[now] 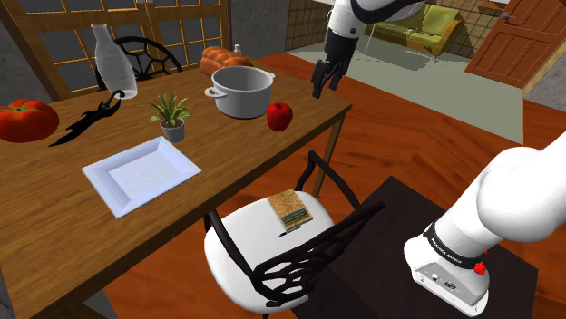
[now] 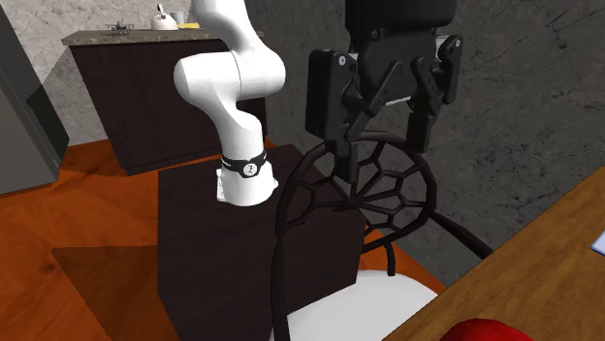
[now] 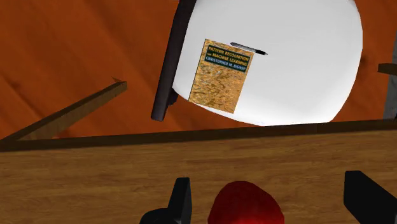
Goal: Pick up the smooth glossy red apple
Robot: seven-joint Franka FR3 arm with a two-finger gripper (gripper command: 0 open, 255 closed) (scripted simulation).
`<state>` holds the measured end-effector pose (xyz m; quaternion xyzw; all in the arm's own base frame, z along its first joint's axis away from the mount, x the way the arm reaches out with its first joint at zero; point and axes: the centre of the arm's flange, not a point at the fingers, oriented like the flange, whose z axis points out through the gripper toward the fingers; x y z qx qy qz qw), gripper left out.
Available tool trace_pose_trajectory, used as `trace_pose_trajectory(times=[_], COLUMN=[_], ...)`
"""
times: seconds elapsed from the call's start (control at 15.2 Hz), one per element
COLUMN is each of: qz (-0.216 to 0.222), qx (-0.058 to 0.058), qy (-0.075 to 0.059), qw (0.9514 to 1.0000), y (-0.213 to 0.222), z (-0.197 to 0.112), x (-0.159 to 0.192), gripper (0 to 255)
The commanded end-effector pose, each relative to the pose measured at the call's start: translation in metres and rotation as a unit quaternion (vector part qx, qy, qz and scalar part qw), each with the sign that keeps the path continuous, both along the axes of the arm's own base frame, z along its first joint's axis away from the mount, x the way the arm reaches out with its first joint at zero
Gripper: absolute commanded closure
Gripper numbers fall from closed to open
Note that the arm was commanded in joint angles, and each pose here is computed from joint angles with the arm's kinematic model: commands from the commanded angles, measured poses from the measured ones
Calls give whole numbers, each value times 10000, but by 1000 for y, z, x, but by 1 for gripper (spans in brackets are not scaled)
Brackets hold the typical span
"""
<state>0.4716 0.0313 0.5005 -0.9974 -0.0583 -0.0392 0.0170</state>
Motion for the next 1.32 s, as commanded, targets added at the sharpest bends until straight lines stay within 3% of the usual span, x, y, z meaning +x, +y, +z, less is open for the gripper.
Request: trace_pose_trajectory(times=[0.0, 0.59, 1.25], qz=[111, 587, 595], qx=[0, -1, -1], qy=[-91, -469, -475], qw=[9999, 9972, 9971], y=[1, 20, 20], z=[-12, -54, -94], x=[24, 123, 125], gripper=[0, 0, 0])
